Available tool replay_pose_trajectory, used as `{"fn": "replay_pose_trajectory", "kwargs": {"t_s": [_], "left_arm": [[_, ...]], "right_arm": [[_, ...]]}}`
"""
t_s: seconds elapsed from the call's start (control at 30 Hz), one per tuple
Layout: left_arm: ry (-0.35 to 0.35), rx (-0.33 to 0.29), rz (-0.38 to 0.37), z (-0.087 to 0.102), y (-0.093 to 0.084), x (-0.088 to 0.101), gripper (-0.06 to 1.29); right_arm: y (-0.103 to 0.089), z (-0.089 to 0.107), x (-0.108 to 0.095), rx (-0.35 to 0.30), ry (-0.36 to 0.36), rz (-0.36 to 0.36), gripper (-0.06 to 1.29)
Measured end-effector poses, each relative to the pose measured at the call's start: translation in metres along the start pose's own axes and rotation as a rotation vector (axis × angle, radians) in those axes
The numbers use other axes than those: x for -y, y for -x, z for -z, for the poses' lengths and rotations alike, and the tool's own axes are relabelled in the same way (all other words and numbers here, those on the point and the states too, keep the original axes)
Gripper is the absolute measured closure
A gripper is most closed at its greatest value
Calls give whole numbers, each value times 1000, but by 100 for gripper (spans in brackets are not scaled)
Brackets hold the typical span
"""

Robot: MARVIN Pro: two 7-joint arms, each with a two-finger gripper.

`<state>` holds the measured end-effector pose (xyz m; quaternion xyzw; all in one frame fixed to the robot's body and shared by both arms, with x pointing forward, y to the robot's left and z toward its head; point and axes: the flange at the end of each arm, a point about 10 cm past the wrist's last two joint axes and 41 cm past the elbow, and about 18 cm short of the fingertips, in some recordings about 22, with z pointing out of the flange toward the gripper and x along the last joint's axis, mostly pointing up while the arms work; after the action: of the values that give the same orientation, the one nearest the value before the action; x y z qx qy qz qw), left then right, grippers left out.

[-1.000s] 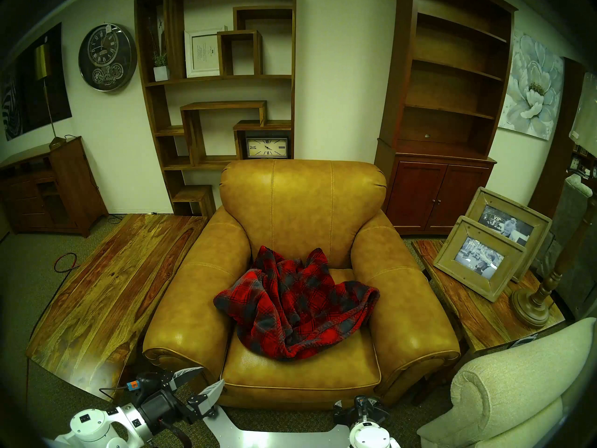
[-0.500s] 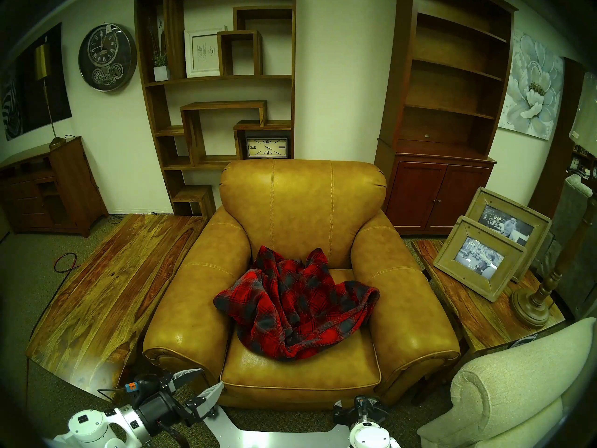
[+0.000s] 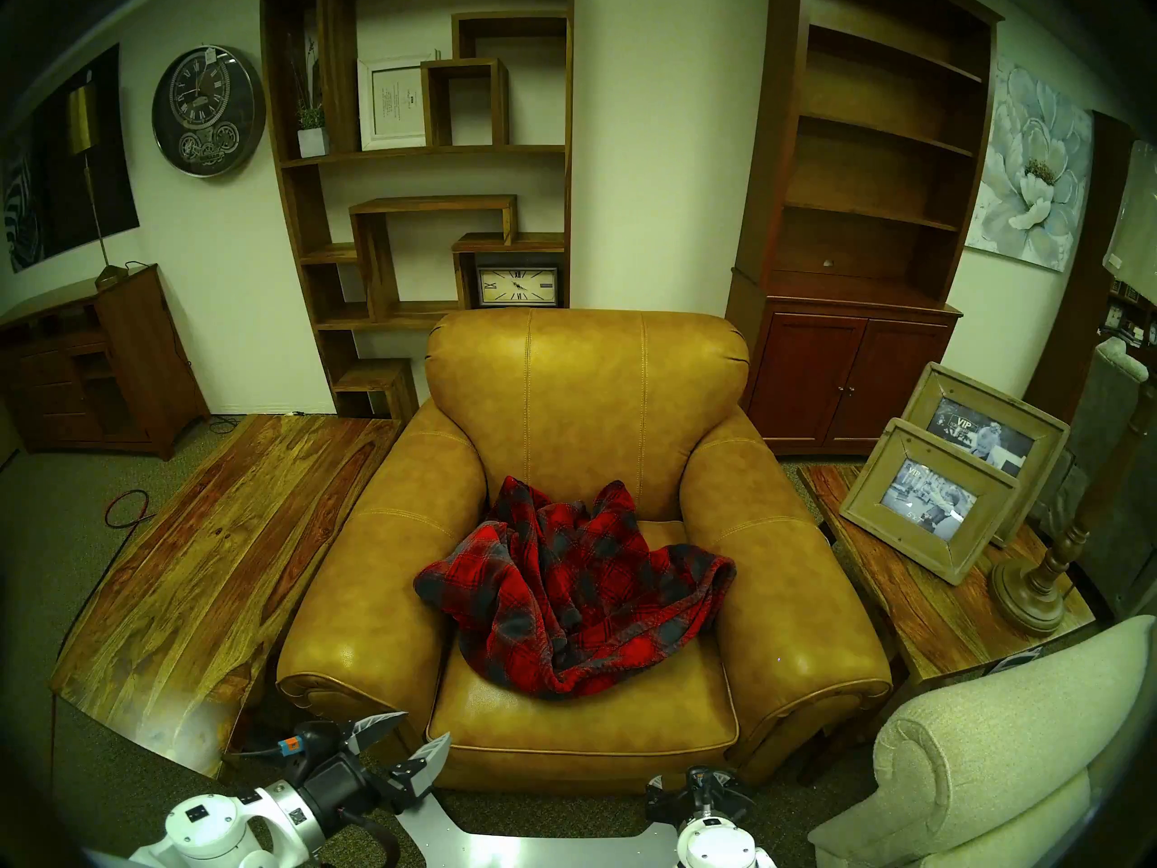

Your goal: Move the blanket from sofa and drape it over the sofa arm

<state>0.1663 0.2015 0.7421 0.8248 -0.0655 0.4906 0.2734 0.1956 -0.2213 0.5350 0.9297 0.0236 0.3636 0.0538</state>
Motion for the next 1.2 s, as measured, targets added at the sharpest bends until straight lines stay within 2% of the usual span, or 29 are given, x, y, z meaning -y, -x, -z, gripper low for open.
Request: {"fn": "replay_pose_trajectory", "kwargs": {"t_s": [0.17, 0.2, 0.43, 0.77, 1.2], "left_arm": [[-7, -15, 3, -24, 0, -20, 1], [-9, -17, 9, -33, 1, -28, 1], [-26, 1, 27, -63, 7, -44, 1], [-57, 26, 21, -99, 4, -48, 1], [-115, 100, 2, -142, 11, -36, 1]], "right_arm": [[0, 0, 0, 1, 0, 0, -2], [1, 0, 0, 2, 0, 0, -2], [1, 0, 0, 4, 0, 0, -2], [2, -1, 0, 6, 0, 0, -2], [2, -2, 0, 8, 0, 0, -2]]}}
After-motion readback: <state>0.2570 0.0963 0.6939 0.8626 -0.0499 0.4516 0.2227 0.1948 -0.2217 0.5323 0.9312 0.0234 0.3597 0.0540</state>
